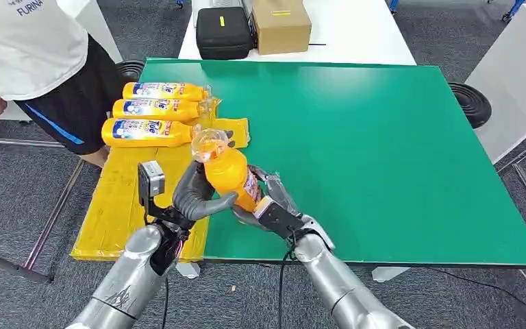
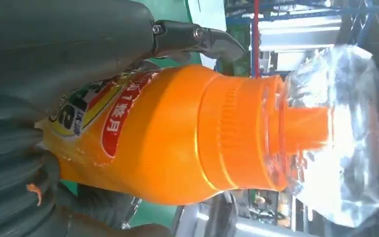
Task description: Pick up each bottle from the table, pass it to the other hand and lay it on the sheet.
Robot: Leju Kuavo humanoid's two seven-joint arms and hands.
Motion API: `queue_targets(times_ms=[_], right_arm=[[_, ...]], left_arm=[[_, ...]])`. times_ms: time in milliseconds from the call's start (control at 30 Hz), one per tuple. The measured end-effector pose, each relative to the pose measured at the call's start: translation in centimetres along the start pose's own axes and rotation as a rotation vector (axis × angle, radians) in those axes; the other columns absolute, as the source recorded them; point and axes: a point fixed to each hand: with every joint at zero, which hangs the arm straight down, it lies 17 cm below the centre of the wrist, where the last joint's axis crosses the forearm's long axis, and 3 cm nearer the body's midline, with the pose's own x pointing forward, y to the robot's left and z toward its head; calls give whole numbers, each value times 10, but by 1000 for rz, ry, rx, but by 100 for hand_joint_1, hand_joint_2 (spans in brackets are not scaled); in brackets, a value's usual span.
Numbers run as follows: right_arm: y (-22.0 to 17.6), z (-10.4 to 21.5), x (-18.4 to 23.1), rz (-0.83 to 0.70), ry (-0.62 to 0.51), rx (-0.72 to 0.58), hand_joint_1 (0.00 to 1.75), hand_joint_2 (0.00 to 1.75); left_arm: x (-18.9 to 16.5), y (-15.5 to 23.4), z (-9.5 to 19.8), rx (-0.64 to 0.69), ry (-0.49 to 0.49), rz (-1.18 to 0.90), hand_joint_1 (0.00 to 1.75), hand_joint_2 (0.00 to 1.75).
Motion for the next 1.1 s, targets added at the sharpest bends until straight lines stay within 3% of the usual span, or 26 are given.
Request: queue_targets(times_ms=[167,200,667,700,733,767,800,1100], right_arm=[[7,-3,0,3,1,26,175,175],[7,-3,-1,3,2,29,175,175],[15,-3,-6,3,18,57,175,175],[15,-3,-7,3,20,57,10,175],[15,-3,-8,3,22,56,0,175],[16,-2,-8,2,23,58,0,175],[17,-2,-8,4,25,57,0,0],[12,-2,-14,33,41,16,0,0]], left_arm=[[1,3,-1,17,-7,-28,164,175],[1,4,0,18,-7,-30,175,175],[-3,11,2,36,9,-87,175,175],[-4,12,3,36,10,-91,175,175],[-4,12,3,36,11,-92,175,175],[-4,12,3,34,12,-96,175,175],[-4,12,3,36,11,-97,175,175],[-2,22,1,71,6,-143,175,175]])
